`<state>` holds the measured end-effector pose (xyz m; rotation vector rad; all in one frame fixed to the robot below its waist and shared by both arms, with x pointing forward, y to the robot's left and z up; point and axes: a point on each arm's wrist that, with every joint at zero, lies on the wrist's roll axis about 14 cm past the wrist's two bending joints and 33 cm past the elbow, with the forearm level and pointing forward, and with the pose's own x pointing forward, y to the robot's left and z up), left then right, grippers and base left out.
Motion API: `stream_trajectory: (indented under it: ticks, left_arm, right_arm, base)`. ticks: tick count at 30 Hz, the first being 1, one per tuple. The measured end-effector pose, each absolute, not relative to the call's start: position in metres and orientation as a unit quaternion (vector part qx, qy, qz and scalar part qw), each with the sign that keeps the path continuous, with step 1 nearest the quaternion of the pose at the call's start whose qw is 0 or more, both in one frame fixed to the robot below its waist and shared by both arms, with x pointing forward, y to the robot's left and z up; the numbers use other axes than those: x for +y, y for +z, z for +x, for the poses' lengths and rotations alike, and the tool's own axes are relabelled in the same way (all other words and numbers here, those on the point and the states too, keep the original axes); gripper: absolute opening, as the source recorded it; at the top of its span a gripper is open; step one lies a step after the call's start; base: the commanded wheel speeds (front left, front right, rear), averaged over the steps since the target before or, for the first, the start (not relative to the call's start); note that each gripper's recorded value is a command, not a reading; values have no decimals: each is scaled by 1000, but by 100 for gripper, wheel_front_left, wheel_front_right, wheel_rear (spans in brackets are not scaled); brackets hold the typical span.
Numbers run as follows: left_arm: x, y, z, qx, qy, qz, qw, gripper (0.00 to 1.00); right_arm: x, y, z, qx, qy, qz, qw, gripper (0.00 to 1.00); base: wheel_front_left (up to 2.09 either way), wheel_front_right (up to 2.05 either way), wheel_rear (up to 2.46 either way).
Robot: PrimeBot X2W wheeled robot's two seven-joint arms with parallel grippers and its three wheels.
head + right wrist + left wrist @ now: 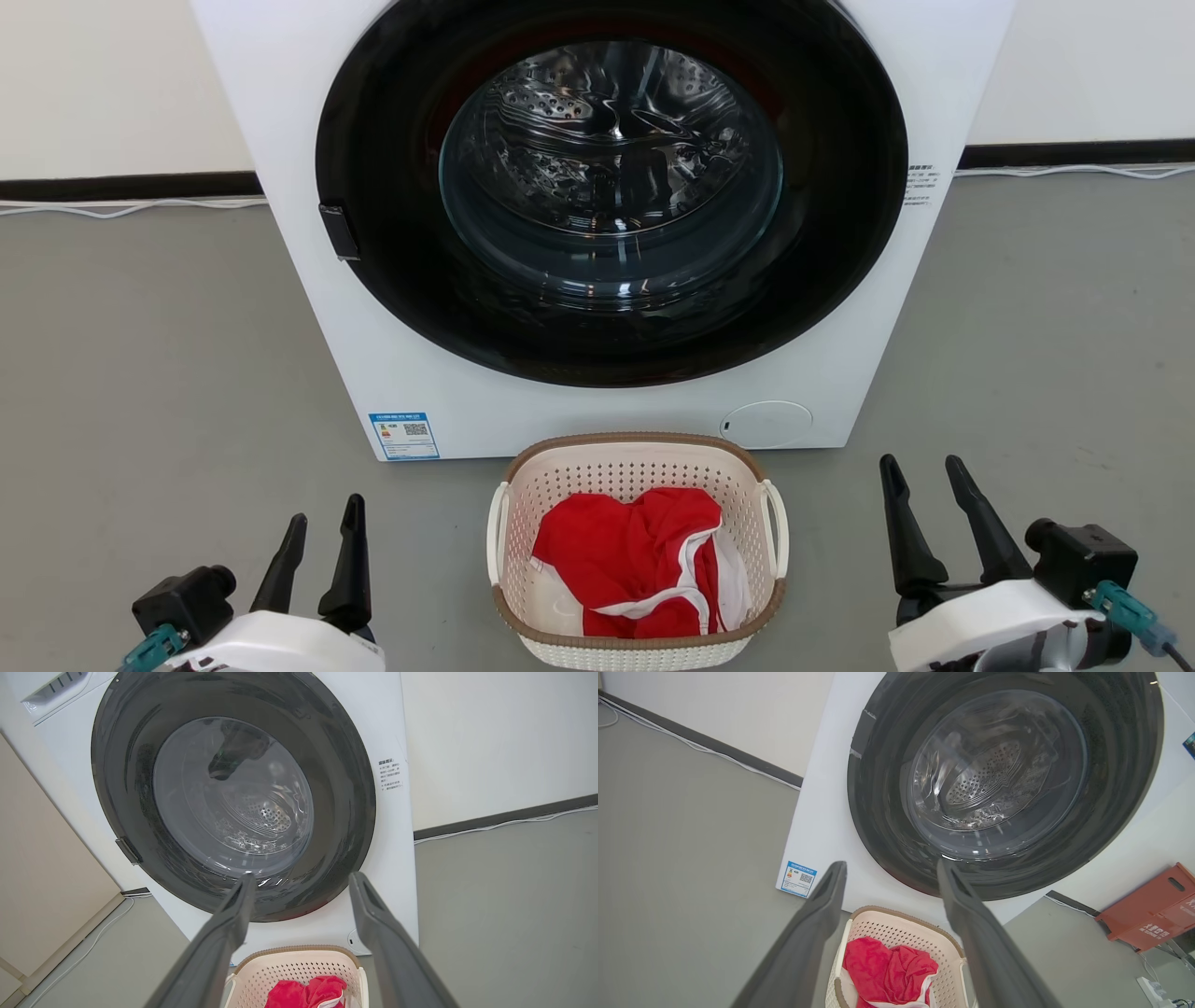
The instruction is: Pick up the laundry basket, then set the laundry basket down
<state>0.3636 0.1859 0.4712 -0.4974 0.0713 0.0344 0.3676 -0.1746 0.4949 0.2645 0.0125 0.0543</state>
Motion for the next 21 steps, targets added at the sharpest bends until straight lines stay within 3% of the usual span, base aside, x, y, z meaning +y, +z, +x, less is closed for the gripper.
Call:
stream_trajectory:
  ticks: [21]
  left_arm:
    - [179, 474, 365, 22, -14, -124, 992, 100]
  right_arm:
    - [-171, 498, 367, -10, 44, 18, 999, 100]
  base:
    - [0, 0, 0]
